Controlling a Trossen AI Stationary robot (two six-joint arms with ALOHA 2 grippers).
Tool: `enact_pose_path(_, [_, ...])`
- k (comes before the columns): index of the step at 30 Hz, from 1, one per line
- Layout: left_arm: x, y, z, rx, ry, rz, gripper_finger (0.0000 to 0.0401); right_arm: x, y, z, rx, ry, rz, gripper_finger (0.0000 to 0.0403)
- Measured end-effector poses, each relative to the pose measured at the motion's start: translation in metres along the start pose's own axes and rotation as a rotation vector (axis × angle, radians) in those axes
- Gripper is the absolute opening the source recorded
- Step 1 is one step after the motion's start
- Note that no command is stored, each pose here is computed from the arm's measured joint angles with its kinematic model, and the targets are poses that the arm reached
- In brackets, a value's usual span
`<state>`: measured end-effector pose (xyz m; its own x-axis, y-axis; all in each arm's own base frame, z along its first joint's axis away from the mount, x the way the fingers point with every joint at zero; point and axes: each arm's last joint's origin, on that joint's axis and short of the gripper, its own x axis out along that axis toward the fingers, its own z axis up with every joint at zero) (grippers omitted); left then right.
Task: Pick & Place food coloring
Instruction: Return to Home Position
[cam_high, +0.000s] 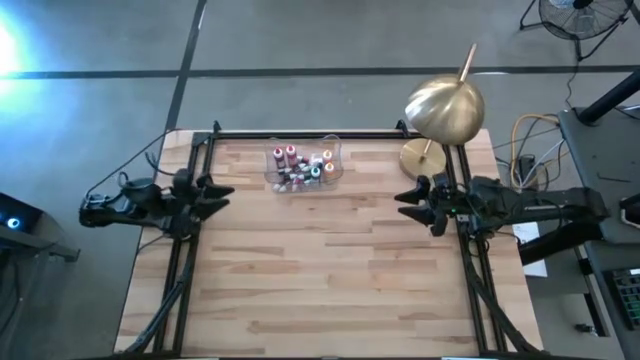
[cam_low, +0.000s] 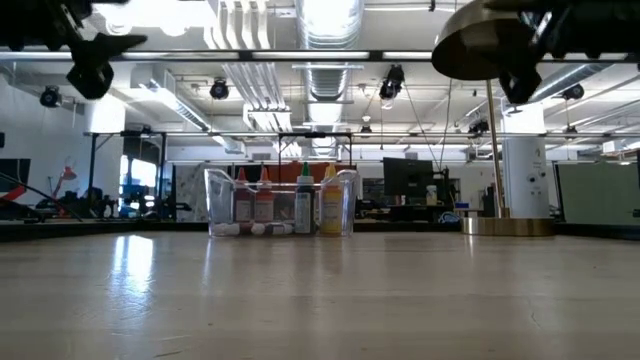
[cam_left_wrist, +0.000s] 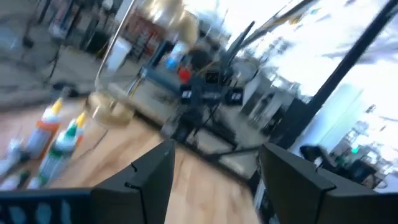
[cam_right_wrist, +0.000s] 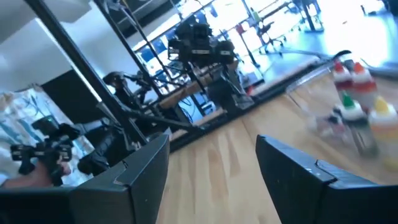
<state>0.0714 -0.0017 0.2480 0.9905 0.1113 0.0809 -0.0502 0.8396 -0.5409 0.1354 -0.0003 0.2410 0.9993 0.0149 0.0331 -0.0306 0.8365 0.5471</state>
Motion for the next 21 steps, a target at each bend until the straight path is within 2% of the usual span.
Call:
enact_pose_path(6, [0.009, 0.003, -0.008, 0.016, 0.049, 0.035, 0.0206, -0.008, -0.023, -0.036, 0.012, 0.078, -0.05, 0.0233])
enact_pose_path(14, [0.017, 0.017, -0.035, 0.042, 0.146, 0.09, 0.0206, -0.017, -0.052, -0.081, 0.019, 0.242, -0.155, 0.024])
enact_pose_path(17, [0.017, 0.03, -0.056, 0.051, 0.181, 0.112, 0.0206, -0.023, -0.056, -0.091, 0.014, 0.352, -0.205, 0.024])
enact_pose_path(19, [0.016, 0.04, -0.071, 0.055, 0.198, 0.124, 0.0206, -0.023, -0.055, -0.089, 0.006, 0.33, -0.195, 0.0238])
enact_pose_path(21, [0.017, 0.038, -0.069, 0.055, 0.177, 0.094, 0.0206, -0.024, -0.053, -0.086, 0.004, 0.294, -0.171, 0.0236])
